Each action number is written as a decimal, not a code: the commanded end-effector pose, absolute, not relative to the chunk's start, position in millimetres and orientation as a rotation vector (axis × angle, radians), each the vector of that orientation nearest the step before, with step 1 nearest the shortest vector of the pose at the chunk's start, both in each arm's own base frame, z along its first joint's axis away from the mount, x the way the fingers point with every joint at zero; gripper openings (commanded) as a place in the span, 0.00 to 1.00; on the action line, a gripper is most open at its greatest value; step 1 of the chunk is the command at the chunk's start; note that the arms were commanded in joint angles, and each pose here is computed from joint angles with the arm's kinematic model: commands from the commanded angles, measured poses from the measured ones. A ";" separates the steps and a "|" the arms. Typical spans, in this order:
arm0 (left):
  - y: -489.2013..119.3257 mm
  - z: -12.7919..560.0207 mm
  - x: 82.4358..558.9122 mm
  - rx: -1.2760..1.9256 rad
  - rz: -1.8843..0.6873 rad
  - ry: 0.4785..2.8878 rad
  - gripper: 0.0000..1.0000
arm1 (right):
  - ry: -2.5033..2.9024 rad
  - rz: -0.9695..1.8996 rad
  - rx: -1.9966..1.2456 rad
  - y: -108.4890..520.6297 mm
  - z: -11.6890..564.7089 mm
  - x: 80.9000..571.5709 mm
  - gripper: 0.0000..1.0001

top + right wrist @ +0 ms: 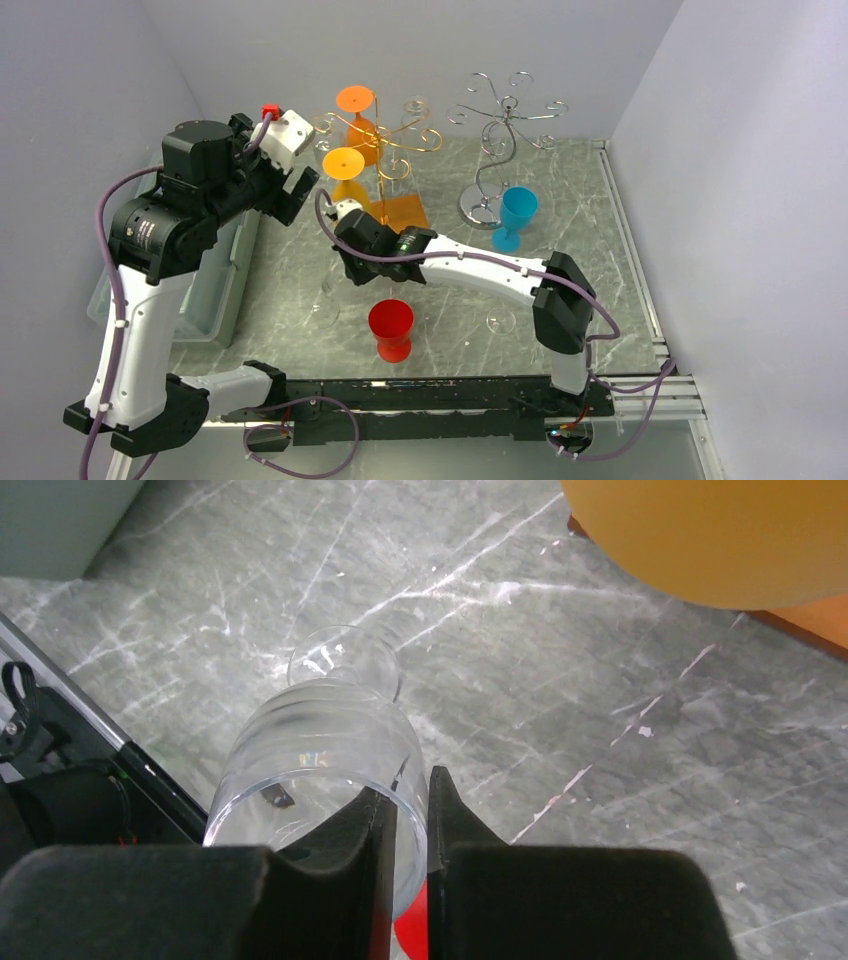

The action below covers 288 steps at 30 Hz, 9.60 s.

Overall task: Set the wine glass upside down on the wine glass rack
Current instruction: Pick up the wine glass at the center of the board, then turn the wine glass upside down at the wine rack.

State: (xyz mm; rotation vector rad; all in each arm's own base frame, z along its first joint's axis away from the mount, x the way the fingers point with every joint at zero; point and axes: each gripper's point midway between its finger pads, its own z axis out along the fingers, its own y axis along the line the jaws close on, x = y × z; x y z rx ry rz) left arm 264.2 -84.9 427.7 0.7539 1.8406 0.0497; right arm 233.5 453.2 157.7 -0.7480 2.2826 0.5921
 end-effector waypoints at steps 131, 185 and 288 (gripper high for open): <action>-176.4 514.5 258.2 1.043 -0.303 1.287 0.99 | 1.553 0.816 -0.571 295.7 350.1 274.2 0.43; -162.2 468.4 254.7 1.023 -0.279 1.430 0.99 | 1.466 0.993 -0.707 351.2 294.5 347.4 0.36; -161.9 431.8 329.2 0.969 -0.139 1.592 1.00 | 1.107 1.013 -0.712 339.3 278.0 325.9 0.29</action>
